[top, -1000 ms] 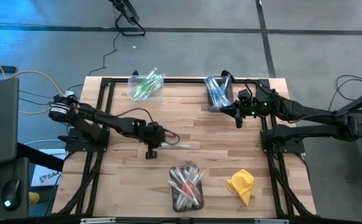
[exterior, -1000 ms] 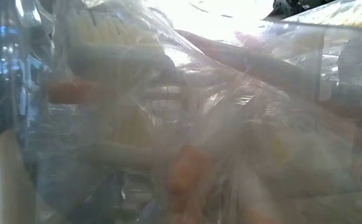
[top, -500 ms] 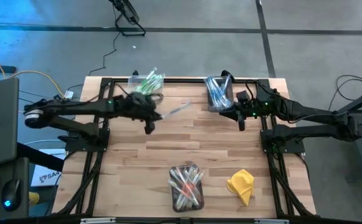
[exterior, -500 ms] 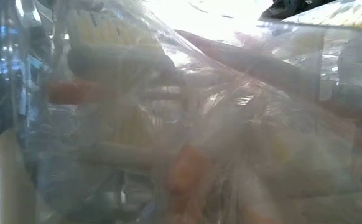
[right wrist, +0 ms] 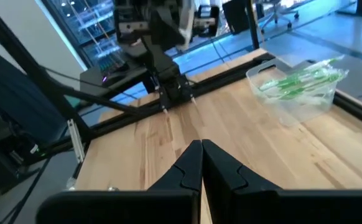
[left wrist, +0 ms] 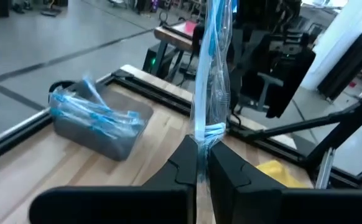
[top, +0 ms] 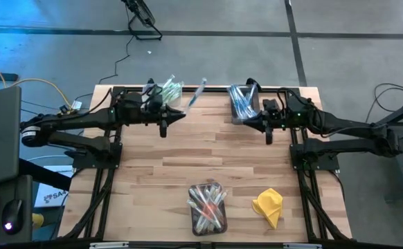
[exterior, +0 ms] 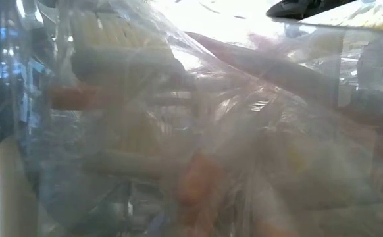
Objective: Pick & Place Toothbrushes
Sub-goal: Put the blue toothbrush into the top black bin
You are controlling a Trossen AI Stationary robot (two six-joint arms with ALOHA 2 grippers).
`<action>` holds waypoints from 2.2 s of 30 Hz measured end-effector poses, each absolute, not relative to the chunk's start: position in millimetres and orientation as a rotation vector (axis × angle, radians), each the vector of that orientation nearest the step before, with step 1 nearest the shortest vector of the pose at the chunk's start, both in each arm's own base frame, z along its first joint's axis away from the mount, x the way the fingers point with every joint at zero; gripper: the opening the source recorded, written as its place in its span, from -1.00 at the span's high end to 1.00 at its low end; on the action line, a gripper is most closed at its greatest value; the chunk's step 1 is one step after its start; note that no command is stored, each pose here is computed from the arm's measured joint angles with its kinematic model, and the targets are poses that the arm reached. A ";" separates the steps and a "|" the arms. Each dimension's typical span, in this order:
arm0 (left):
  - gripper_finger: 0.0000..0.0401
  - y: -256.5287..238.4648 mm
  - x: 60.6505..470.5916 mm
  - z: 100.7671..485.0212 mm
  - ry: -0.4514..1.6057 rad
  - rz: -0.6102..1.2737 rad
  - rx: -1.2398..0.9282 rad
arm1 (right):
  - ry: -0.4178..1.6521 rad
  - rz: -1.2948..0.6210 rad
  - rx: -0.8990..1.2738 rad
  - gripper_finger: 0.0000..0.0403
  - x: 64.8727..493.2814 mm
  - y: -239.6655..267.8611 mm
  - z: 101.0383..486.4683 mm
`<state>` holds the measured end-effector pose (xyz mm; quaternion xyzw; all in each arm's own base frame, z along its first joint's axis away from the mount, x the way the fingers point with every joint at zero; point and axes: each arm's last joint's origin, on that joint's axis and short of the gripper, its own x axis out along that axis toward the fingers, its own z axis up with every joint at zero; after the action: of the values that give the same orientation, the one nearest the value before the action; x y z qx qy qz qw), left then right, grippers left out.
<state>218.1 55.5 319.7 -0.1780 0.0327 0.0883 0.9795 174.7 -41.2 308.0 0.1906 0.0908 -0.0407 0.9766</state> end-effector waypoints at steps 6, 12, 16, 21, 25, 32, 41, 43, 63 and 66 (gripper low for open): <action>0.96 55.6 218.6 318.4 0.076 0.179 -0.361 | 0.126 -0.080 0.367 0.99 184.8 -44.2 310.5; 0.96 55.6 218.3 316.5 0.096 0.183 -0.365 | 0.086 -0.070 0.365 0.99 202.6 -49.0 307.5; 0.96 55.6 218.4 316.6 0.095 0.183 -0.365 | 0.064 -0.035 0.386 0.99 216.1 -51.7 303.7; 0.96 55.6 218.3 315.9 0.102 0.184 -0.366 | 0.029 -0.029 0.382 0.95 229.7 -55.5 299.4; 0.96 55.6 218.3 315.9 0.102 0.185 -0.366 | -0.015 -0.016 0.378 0.73 239.7 -56.8 297.5; 0.96 55.6 218.2 315.4 0.106 0.188 -0.369 | -0.124 -0.013 0.412 0.20 262.0 -60.2 290.2; 0.96 55.5 217.7 312.4 0.137 0.193 -0.375 | -0.244 -0.042 0.399 0.00 293.4 -61.8 278.5; 0.96 55.5 217.7 312.1 0.140 0.194 -0.375 | -0.248 -0.038 0.398 -0.01 299.6 -63.1 279.1; 0.96 59.1 231.9 296.0 0.215 0.203 -0.422 | -0.277 -0.119 0.379 -0.01 336.5 -72.5 293.4; 0.96 58.9 231.9 295.7 0.216 0.196 -0.423 | -0.274 -0.128 0.380 -0.01 336.6 -72.5 292.9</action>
<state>231.9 58.9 295.7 -0.2089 0.1066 0.0970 0.9672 336.6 -72.5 292.9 0.1882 -0.1355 -0.0632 0.9707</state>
